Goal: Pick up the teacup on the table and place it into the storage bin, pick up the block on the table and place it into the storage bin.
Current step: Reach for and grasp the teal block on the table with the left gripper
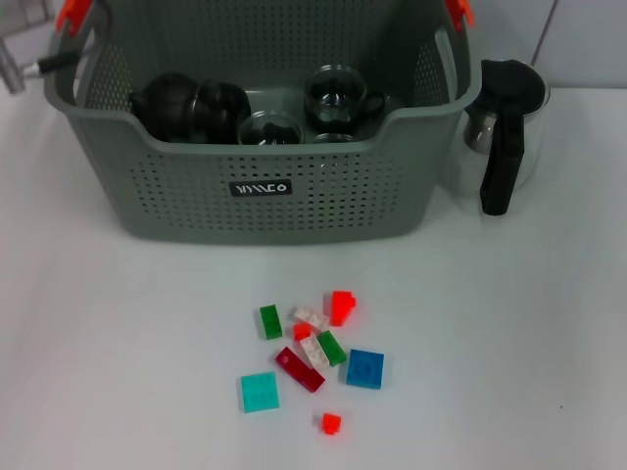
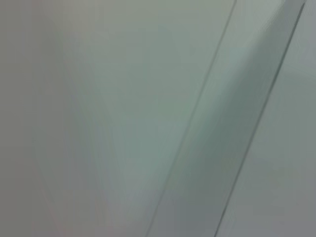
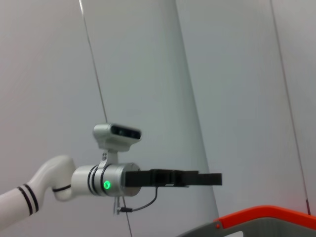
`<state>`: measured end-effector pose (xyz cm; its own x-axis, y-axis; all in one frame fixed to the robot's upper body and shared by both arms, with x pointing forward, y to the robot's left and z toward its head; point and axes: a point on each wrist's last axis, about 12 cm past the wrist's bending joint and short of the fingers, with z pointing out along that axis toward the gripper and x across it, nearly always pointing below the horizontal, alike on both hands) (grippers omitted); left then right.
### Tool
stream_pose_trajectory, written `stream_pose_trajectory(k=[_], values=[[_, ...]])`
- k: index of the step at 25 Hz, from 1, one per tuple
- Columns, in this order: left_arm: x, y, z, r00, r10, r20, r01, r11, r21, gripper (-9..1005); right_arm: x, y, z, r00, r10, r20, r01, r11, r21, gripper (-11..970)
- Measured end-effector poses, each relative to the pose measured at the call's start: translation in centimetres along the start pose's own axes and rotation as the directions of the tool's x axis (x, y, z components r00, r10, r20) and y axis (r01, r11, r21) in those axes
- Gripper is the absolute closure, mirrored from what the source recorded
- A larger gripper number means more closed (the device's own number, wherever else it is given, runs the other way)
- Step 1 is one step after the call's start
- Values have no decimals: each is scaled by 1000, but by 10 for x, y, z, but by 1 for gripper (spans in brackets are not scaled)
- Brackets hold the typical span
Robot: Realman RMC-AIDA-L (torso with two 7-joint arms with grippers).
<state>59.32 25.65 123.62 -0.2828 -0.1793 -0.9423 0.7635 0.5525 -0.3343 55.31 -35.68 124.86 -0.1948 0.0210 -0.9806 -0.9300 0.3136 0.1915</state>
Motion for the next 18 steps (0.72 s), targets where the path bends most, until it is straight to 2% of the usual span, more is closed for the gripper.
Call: stream_pose_trajectory(k=[6,12,18], values=[[21,-8,-4,1000,17,8,-18,996,82,110,12,3,-2,999,-17,44,15,999,31,58],[45,-4,5,1000,-1,-1,2,994,113,110,22,0,0,995,-17,101,10,998,68,57],[51,-6,15,999,37,15,-39,984,174,111,32,-1,13,994,-19,110,11,997,71,64]])
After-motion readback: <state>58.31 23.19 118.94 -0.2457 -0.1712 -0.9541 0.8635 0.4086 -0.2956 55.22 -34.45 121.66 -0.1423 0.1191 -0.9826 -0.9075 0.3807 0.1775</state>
